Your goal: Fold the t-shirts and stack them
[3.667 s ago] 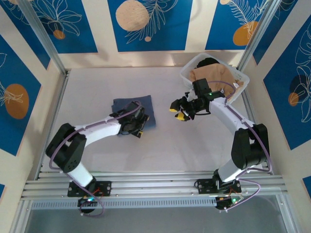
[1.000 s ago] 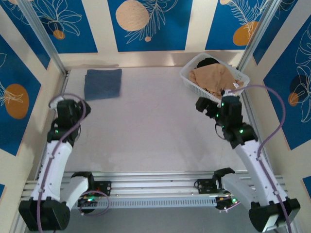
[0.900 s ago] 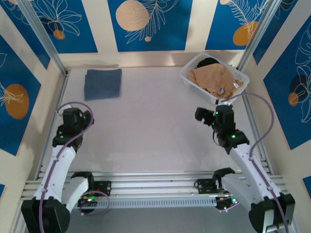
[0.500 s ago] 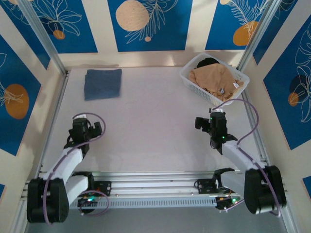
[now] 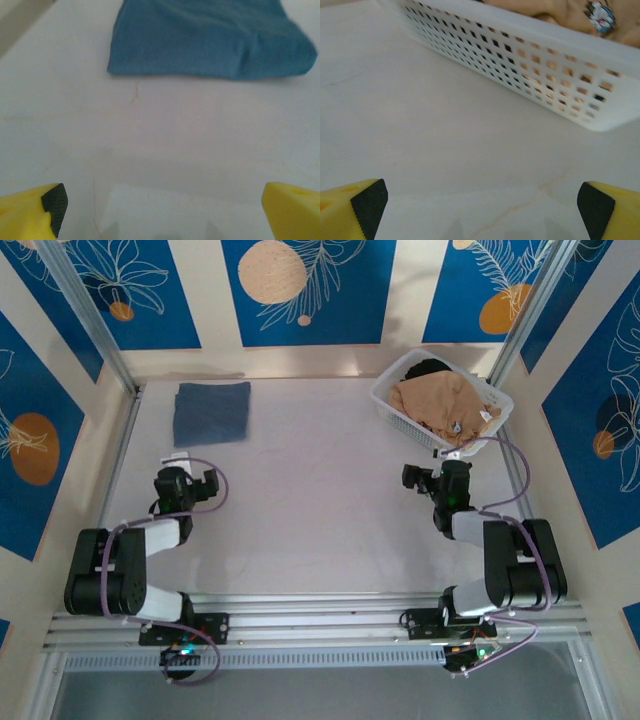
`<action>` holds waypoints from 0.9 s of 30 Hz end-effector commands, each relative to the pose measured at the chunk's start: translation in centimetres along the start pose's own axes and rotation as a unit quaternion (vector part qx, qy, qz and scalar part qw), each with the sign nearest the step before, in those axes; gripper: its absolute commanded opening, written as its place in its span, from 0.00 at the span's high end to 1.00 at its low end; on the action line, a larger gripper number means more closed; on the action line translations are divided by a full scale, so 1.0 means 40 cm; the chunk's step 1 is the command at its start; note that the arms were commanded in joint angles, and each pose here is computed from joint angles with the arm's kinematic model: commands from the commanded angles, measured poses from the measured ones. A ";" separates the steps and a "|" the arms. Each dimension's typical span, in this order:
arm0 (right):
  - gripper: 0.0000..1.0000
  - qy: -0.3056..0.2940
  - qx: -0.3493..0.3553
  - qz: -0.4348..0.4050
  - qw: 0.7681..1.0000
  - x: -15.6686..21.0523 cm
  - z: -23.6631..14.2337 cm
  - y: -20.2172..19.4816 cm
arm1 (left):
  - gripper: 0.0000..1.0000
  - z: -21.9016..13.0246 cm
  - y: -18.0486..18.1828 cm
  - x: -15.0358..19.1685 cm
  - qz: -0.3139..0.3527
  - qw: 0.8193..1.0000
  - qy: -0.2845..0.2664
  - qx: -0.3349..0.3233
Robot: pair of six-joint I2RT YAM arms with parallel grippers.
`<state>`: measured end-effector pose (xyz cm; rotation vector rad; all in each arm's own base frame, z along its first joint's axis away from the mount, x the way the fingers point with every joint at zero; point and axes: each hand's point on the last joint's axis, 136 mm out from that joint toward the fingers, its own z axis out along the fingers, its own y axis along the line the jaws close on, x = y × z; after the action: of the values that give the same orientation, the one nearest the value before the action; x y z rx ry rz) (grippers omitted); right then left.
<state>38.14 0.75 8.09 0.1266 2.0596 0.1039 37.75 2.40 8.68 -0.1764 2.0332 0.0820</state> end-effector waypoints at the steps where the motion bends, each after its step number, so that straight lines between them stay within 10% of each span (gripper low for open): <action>1: 0.01 -0.066 -0.040 -0.020 0.997 -0.044 0.009 0.028 | 0.00 -0.014 -0.013 -0.049 0.007 0.998 -0.058 0.015; 11: 0.01 -0.084 -0.033 -0.027 0.996 -0.042 -0.006 0.028 | 0.00 -0.044 -0.049 -0.025 0.040 0.989 -0.136 0.031; 16: 0.01 -0.061 -0.013 -0.022 0.998 -0.044 0.019 0.019 | 0.00 0.023 -0.082 -0.013 0.067 0.996 -0.046 0.041; 27: 0.01 -0.062 -0.011 -0.023 0.998 -0.044 0.017 0.017 | 0.00 0.024 -0.082 -0.015 0.069 0.996 -0.050 0.038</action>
<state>39.02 1.45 8.56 0.0767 1.9619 0.1212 39.36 -0.14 8.86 -0.0207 1.9389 0.0957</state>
